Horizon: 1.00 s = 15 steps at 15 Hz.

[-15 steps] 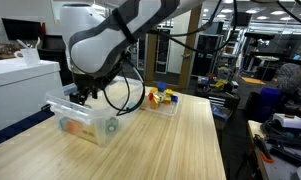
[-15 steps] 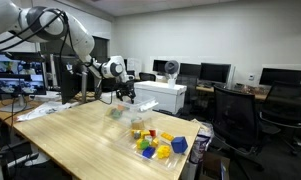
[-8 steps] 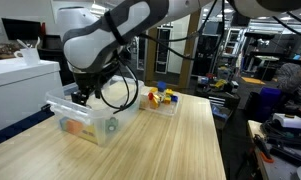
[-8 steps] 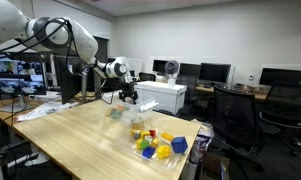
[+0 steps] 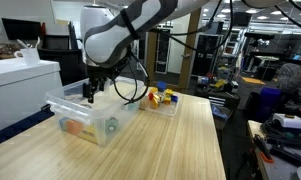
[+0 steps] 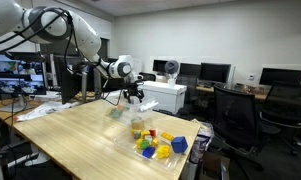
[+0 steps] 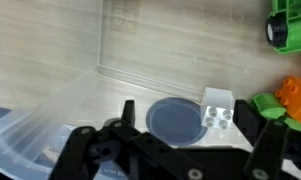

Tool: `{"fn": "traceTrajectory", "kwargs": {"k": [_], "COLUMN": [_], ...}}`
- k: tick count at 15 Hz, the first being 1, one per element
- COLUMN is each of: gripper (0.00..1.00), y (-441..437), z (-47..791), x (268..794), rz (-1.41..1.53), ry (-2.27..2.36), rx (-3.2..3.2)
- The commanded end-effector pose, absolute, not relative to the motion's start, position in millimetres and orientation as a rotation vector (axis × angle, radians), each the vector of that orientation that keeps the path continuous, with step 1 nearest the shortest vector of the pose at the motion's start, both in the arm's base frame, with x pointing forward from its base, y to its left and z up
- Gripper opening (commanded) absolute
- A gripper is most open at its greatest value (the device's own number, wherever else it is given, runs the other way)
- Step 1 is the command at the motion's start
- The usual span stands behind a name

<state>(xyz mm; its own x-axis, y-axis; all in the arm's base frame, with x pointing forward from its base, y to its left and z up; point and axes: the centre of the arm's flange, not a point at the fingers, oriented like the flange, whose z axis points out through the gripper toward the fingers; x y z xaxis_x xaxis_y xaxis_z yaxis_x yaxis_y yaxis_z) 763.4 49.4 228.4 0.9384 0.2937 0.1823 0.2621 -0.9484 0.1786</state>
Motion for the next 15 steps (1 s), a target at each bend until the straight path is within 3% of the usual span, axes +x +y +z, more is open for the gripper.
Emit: {"fn": "traceTrajectory", "kwargs": {"k": [1,3,8,15], "gripper": [1.0,1.0,1.0,1.0], "y": [68.2,107.0,106.6,104.2], "z": [219.3,204.6,195.7,171.3], "x": [760.3,775.0,818.3,806.7], "rz": [0.307,0.353,0.432,0.232], "ry": [0.407,0.349,0.049,-0.04], "rx": [2.952,2.974,3.001,2.985]}}
